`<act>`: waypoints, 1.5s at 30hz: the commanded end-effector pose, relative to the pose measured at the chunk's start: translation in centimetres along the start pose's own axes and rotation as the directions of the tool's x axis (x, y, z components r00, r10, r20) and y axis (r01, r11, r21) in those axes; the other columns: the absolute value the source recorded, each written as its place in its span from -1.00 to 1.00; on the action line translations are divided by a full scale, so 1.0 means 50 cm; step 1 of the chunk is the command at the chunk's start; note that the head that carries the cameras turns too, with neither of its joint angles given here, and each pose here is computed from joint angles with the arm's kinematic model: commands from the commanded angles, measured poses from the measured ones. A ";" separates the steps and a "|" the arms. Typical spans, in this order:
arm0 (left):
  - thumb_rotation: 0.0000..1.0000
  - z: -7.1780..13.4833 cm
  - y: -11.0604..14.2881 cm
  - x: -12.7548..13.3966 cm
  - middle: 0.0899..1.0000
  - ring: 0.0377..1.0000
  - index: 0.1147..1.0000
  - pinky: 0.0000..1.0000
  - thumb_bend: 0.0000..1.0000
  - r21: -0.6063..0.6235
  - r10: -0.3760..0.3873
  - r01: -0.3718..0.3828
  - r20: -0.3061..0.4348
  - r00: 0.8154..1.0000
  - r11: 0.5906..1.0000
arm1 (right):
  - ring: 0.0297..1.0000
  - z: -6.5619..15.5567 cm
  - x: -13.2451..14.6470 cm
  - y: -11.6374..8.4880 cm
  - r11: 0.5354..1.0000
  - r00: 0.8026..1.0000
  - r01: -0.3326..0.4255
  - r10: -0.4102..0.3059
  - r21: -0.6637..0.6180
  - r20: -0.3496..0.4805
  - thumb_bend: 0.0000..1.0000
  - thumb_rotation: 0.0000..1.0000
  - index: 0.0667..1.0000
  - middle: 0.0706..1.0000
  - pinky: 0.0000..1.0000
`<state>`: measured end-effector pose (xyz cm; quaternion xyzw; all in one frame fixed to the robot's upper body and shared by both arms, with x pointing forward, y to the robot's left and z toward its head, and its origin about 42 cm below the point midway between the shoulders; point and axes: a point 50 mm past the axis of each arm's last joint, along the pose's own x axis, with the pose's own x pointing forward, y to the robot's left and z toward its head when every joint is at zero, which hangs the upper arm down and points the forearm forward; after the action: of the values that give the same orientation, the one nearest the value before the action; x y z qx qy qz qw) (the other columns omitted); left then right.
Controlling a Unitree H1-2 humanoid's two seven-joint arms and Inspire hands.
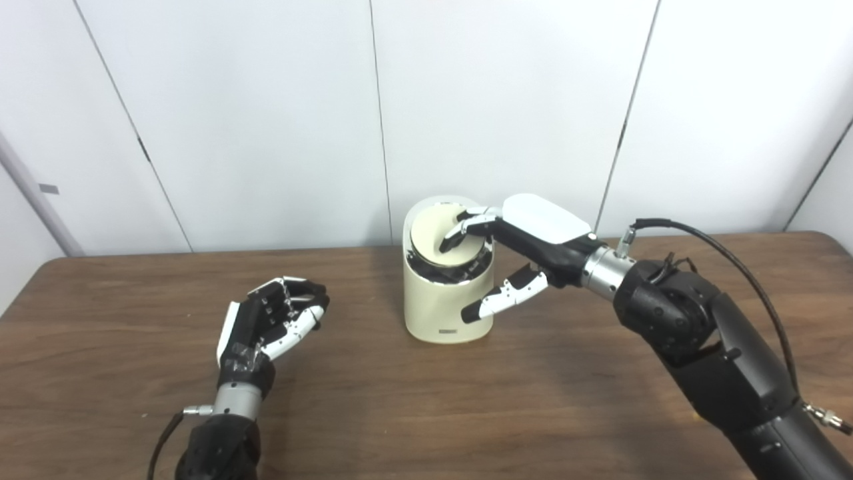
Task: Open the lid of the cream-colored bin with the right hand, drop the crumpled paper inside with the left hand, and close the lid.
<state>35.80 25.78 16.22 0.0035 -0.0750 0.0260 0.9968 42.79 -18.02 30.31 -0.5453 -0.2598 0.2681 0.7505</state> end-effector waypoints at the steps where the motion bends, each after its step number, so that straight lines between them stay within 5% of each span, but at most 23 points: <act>1: -0.87 0.036 -0.003 0.013 0.15 0.05 -0.14 -0.13 0.00 0.000 -0.008 0.008 0.072 0.997 1.000 | 0.74 0.001 0.011 0.000 1.000 1.000 -0.020 0.020 -0.014 0.019 0.41 0.18 0.38 0.46 0.61; 31: -0.87 0.052 -0.003 0.017 0.12 0.02 -0.14 -0.16 0.00 -0.017 0.003 -0.001 0.073 0.997 1.000 | 0.62 -0.013 -0.005 0.058 0.948 0.973 -0.211 0.227 -0.237 0.044 0.44 0.30 0.17 0.22 0.85; 34: -0.87 0.052 -0.004 0.017 0.12 0.03 -0.14 -0.16 0.00 -0.020 0.003 -0.002 0.070 0.998 1.000 | 0.65 -0.010 -0.002 0.035 0.962 0.983 -0.165 0.179 -0.217 0.049 0.36 0.34 0.25 0.32 0.90; 38: -0.87 0.051 -0.004 0.018 0.12 0.02 -0.14 -0.16 0.00 -0.020 0.000 0.001 0.071 0.997 1.000 | 0.72 -0.007 0.002 -0.011 0.991 1.000 0.017 -0.014 -0.132 0.018 0.30 0.23 0.48 0.60 0.75; 41: -0.87 0.050 -0.005 0.016 0.13 0.03 -0.14 -0.15 0.00 -0.012 -0.002 0.003 0.069 0.998 1.000 | 0.75 -0.013 0.002 -0.057 0.980 0.980 0.197 -0.198 -0.026 -0.031 0.25 0.22 0.61 0.76 0.56; 45: -0.88 0.048 -0.005 0.016 0.13 0.03 -0.14 -0.15 -0.01 -0.008 -0.004 0.005 0.071 0.997 1.000 | 0.76 -0.023 -0.003 -0.092 0.957 0.956 0.286 -0.281 0.052 -0.081 0.26 0.25 0.63 0.76 0.57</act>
<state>35.60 25.64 16.54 -0.0034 -0.0683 0.0270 0.9973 43.55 -19.36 30.60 -0.4969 -0.2625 0.1853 0.8062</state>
